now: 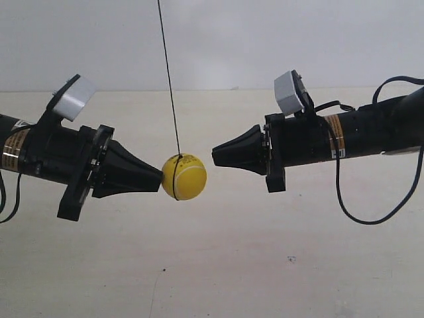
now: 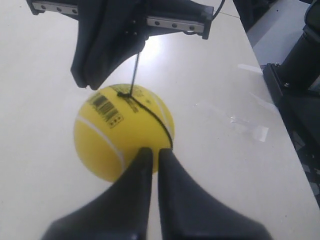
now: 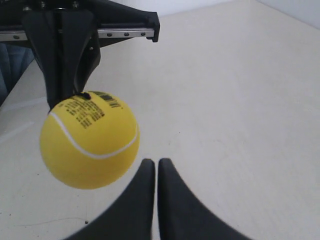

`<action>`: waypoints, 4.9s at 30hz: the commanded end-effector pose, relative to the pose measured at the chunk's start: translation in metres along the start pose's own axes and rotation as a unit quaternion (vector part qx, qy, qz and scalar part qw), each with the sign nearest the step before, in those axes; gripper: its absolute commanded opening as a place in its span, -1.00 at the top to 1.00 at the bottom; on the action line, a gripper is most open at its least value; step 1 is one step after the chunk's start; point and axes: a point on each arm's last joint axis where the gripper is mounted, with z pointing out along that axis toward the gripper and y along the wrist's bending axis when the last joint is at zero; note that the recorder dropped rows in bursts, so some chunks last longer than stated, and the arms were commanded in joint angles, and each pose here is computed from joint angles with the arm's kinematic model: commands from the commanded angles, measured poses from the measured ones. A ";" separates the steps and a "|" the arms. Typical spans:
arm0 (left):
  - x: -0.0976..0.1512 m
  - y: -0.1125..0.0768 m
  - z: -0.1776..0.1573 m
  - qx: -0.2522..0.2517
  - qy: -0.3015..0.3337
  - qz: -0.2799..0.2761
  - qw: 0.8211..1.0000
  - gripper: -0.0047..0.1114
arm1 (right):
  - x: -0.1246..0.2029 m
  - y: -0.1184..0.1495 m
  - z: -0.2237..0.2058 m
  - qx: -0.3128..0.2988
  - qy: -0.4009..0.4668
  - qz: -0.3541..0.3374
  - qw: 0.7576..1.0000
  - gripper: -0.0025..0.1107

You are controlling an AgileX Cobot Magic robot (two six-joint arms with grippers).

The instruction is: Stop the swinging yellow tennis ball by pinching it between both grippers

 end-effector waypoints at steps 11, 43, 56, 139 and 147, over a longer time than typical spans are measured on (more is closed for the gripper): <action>-0.001 0.000 0.002 0.006 -0.003 0.004 1.000 0.84 | -0.003 0.005 0.008 -0.015 -0.003 -0.008 1.000 0.96; -0.001 0.000 0.002 0.006 -0.003 0.004 1.000 0.84 | -0.007 0.002 0.008 -0.010 -0.009 -0.017 1.000 0.96; -0.001 0.001 0.002 0.000 0.002 0.004 1.000 0.84 | 0.007 -0.004 0.030 -0.034 0.001 0.005 0.999 0.96; 0.003 0.016 -0.016 -0.110 0.045 -0.036 0.992 0.84 | 0.004 -0.017 0.007 0.002 -0.010 0.000 1.000 0.96; -0.023 0.004 -0.045 -0.208 0.052 -0.014 0.977 0.84 | -0.042 0.000 -0.007 0.001 -0.015 -0.050 0.999 0.96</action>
